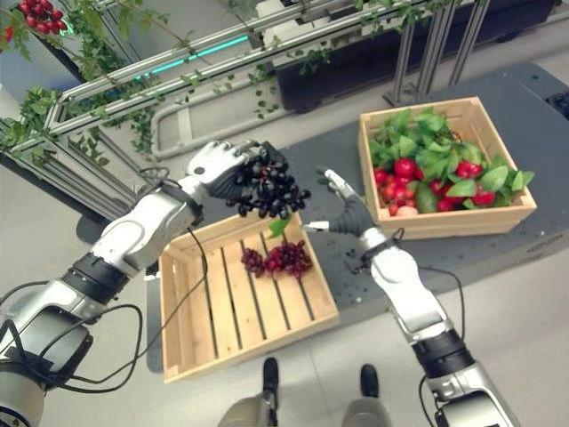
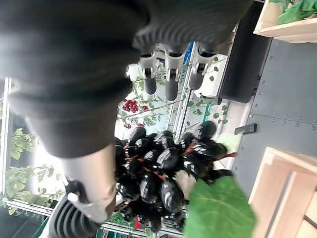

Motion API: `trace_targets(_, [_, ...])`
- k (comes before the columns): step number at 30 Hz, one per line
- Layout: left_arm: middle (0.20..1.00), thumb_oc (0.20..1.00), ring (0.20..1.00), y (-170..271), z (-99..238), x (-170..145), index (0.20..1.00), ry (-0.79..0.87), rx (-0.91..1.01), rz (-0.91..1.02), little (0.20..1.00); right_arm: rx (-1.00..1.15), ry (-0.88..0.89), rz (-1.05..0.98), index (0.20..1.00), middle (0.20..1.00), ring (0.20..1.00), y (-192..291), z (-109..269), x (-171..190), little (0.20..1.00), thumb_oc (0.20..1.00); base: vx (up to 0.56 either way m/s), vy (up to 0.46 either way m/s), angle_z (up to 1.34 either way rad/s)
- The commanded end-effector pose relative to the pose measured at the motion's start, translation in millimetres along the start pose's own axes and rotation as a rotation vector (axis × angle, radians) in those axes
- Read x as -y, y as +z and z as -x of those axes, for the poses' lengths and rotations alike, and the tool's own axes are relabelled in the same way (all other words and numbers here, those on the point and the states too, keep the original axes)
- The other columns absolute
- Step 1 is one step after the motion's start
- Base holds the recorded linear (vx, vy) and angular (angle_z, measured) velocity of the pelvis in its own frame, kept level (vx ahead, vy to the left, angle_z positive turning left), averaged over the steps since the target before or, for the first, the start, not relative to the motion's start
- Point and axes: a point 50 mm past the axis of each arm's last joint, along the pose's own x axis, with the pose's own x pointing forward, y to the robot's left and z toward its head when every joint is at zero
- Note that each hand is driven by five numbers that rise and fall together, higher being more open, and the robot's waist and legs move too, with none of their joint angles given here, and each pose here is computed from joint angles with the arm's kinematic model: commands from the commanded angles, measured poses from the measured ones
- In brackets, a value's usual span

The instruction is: Pick up the fruits from the basket on one side to the basket on the other side

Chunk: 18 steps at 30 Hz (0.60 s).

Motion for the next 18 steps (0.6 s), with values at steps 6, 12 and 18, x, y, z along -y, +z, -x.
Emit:
trace_targets(6, [0.2, 0.2, 0.2, -3, -8, -24, 0.2, 0.131, -0.011, 0.032, 0.2, 0.224, -0.001, -0.016, 1.0, 1.0, 1.0, 47, -22, -6, 1.0, 1.0, 0.01, -0.003, 0.0])
trace_targets(12, [0.2, 0.2, 0.2, 1, -11, -22, 0.2, 0.127, -0.007, 0.038, 0.2, 0.247, -0.002, -0.004, 1.0, 1.0, 1.0, 56, -34, -9, 1.0, 1.0, 0.01, -0.008, 0.0])
trace_targets(18, [0.2, 0.2, 0.2, 4, -11, -19, 0.2, 0.122, 0.001, 0.058, 0.2, 0.256, 0.005, -0.005, 1.0, 1.0, 1.0, 62, -45, -13, 1.0, 1.0, 0.02, -0.005, 0.0])
